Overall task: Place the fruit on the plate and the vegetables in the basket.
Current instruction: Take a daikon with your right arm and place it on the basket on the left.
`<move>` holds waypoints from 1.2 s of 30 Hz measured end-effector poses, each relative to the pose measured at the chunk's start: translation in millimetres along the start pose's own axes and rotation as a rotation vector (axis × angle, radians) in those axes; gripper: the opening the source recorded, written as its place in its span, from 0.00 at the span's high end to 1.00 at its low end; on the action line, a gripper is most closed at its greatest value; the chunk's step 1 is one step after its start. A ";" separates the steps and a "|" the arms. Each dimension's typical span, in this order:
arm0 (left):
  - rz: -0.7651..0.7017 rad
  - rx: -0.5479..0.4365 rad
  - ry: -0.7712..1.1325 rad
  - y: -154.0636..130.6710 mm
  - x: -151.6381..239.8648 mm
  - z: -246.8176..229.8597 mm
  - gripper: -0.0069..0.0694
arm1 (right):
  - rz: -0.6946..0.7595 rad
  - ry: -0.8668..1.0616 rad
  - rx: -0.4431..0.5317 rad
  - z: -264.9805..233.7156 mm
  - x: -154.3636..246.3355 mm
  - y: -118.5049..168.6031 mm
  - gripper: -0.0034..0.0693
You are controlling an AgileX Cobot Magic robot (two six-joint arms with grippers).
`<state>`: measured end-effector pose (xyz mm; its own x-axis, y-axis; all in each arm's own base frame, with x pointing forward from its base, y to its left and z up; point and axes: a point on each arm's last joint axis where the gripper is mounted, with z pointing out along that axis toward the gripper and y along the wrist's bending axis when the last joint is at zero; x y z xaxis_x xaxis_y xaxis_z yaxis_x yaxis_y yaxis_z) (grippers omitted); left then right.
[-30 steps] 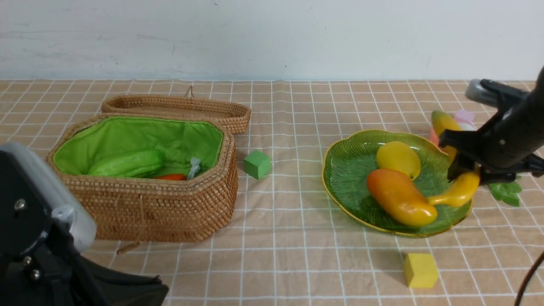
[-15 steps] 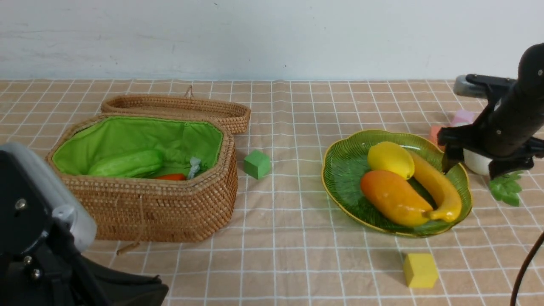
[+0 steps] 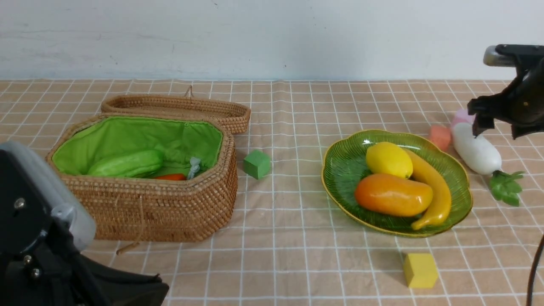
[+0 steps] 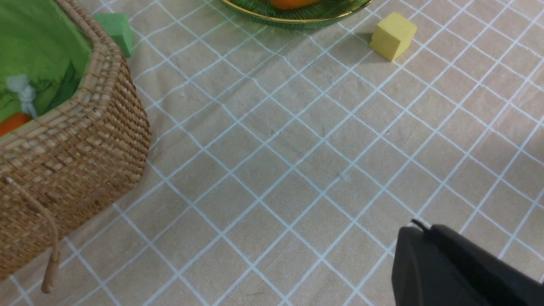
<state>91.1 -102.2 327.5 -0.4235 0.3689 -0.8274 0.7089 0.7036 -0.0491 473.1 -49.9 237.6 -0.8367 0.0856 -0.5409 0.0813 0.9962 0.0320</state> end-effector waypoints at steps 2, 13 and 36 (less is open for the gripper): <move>0.000 0.000 0.000 0.0 0.0 0.0 0.91 | -0.019 0.006 -0.026 26.5 -4.2 0.0 0.14; -0.002 -0.002 0.025 0.1 2.3 0.0 0.90 | -0.038 0.087 -0.019 84.6 5.4 -16.2 0.22; -0.145 -0.428 -0.193 37.8 -35.6 -34.3 0.90 | -0.470 -0.147 -0.888 -151.6 23.0 280.9 0.29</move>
<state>113.6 -68.0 374.3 -0.3602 0.1577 -0.9194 0.3376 0.9409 0.0292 394.6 234.5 361.6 -0.6008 -0.2612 -0.7555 -0.7204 0.5866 0.3701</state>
